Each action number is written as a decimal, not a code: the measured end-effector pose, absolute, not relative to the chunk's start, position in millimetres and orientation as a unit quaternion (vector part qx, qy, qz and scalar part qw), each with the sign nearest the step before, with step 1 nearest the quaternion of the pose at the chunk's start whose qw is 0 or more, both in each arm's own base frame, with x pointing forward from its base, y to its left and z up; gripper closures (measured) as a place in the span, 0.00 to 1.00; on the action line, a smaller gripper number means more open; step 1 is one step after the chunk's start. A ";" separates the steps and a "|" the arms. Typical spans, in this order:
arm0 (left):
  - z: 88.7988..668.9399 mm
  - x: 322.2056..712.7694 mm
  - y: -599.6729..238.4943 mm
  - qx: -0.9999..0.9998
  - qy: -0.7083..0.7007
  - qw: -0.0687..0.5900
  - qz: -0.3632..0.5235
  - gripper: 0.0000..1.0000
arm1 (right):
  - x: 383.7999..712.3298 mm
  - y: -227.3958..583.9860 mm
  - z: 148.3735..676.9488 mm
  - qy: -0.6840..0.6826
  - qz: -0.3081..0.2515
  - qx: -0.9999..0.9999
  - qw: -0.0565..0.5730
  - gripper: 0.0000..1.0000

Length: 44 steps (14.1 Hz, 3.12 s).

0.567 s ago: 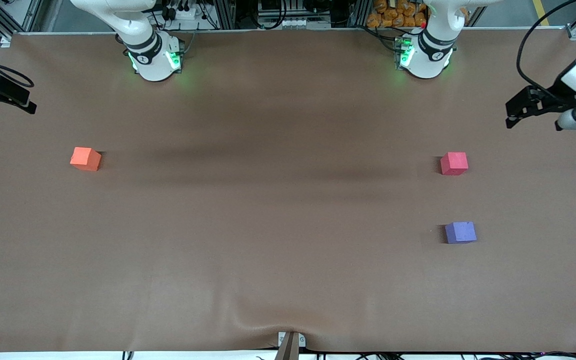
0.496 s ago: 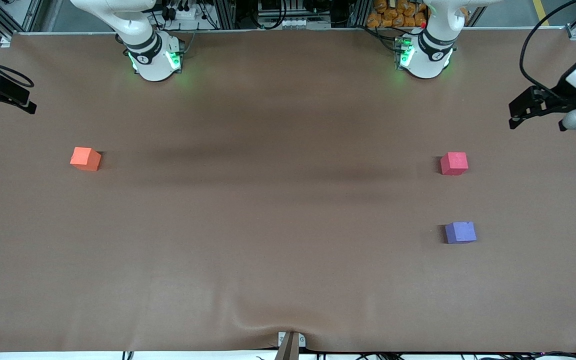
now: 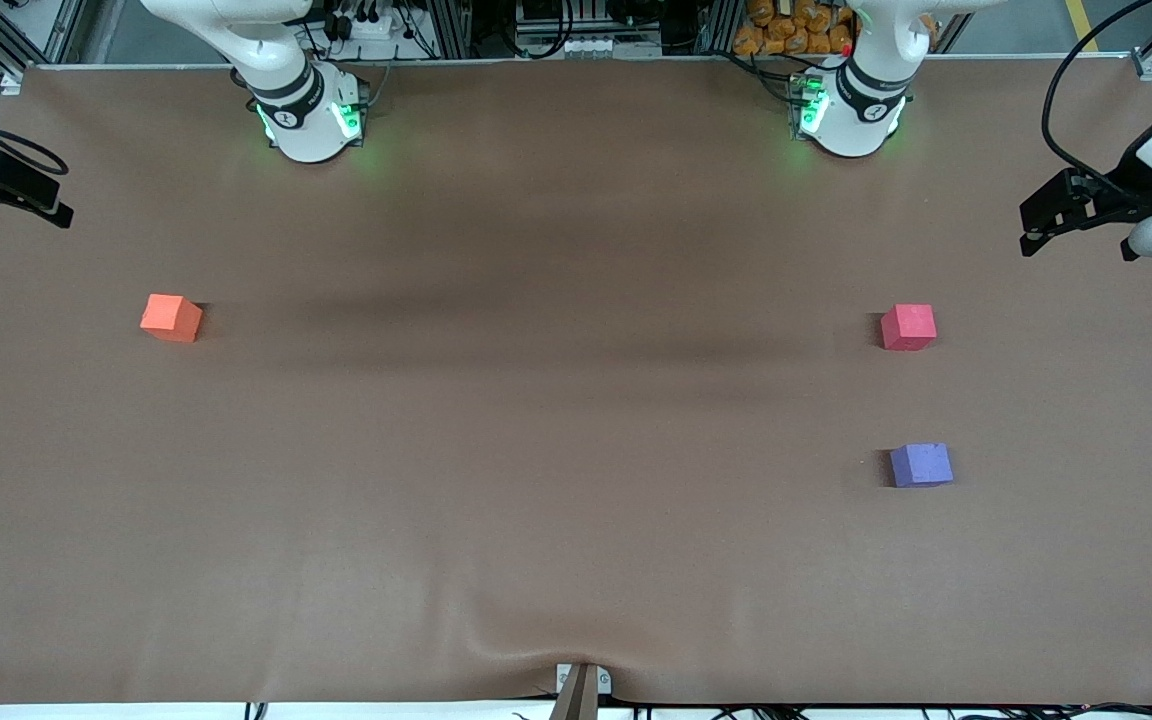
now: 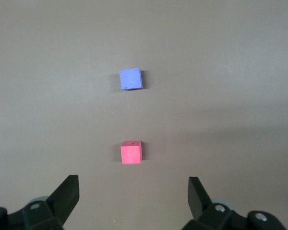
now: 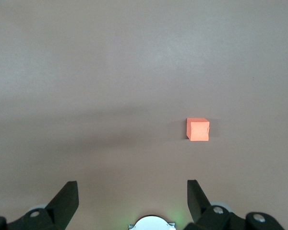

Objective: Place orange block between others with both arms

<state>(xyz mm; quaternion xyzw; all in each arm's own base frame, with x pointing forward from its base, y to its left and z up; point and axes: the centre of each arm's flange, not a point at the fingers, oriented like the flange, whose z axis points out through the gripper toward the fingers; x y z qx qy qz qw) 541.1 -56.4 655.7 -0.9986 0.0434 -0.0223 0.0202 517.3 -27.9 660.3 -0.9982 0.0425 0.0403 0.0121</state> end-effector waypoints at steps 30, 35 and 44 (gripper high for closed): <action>652.4 541.7 -62.0 -1.000 0.026 0.008 -0.015 0.00 | 505.4 -43.6 655.8 0.059 0.086 -0.995 -0.005 0.00; 649.6 541.5 -63.0 -1.000 0.027 0.008 -0.011 0.00 | 513.0 -120.1 601.2 0.128 0.178 -0.975 -0.021 0.00; 642.8 541.6 -65.7 -1.000 0.029 0.008 -0.004 0.00 | 548.1 -171.3 503.0 0.158 0.247 -0.956 -0.028 0.00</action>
